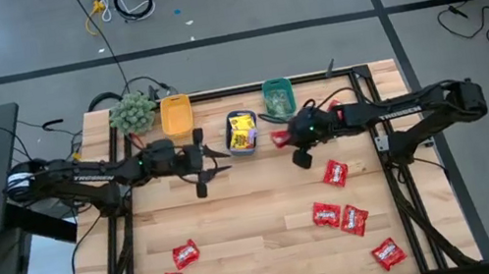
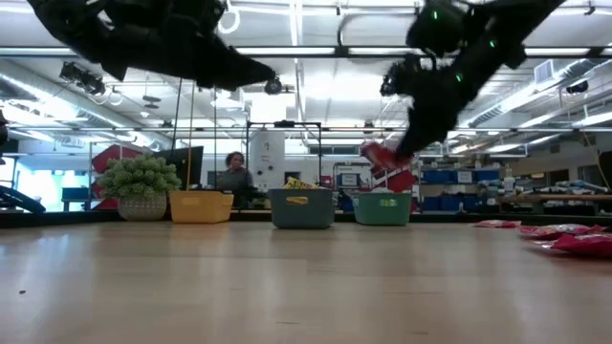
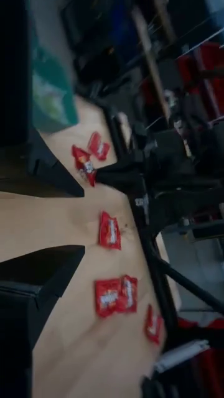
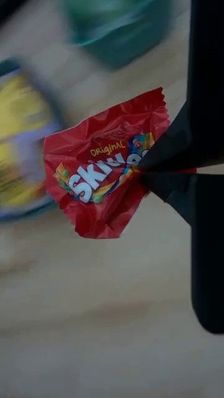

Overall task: Sort candy
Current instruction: Put the red candy pack into the yellow bin

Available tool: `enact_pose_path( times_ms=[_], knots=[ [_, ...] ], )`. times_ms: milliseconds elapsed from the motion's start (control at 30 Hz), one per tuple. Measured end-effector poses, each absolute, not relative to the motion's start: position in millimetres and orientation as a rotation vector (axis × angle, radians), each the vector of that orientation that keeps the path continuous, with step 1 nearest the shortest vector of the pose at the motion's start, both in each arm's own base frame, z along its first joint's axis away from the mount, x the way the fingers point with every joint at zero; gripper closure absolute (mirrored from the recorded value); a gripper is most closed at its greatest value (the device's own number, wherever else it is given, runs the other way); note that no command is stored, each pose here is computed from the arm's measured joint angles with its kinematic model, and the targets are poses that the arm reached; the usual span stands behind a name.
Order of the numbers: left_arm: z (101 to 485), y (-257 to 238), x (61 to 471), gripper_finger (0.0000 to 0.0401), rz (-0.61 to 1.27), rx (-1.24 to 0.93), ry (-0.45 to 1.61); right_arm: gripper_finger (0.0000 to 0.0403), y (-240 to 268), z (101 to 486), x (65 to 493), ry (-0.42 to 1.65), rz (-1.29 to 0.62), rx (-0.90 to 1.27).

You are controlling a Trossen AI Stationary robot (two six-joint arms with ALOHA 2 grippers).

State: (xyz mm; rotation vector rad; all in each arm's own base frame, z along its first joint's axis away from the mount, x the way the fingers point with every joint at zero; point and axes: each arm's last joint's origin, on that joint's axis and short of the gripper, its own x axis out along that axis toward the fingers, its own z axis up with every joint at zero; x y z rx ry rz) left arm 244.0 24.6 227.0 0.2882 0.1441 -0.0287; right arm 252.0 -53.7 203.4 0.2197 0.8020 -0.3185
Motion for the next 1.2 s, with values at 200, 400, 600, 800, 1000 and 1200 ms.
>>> enact_pose_path(
  times_ms=[200, 400, 600, 800, 1000, 1200],
  knots=[
    [237.6, 0.8, 264.1, 0.0262, -0.017, 0.505, 0.200, 0.0402, -28.7, 233.5, 276.8, 0.682, -0.201, 0.183],
    [243.1, -17.9, 286.2, 0.0262, 0.074, 0.732, 0.265, 0.0402, -18.1, 240.9, 288.3, 0.651, -0.163, 0.169],
    [244.3, -25.0, 309.6, 0.0262, 0.070, 0.814, 0.333, 0.0402, -14.4, 236.0, 292.9, 0.658, -0.145, 0.167],
    [235.0, -25.6, 330.8, 0.0262, 0.080, 0.857, 0.453, 0.0403, -11.3, 235.6, 296.1, 0.640, -0.098, 0.177],
    [231.9, -25.7, 341.3, 0.0271, 0.107, 0.869, 0.489, 0.0403, -8.0, 236.1, 296.4, 0.637, -0.083, 0.164],
    [231.9, -24.2, 340.8, 0.0361, 0.139, 0.875, 0.504, 0.0403, -8.0, 236.8, 296.9, 0.628, -0.078, 0.159]
  ],
)
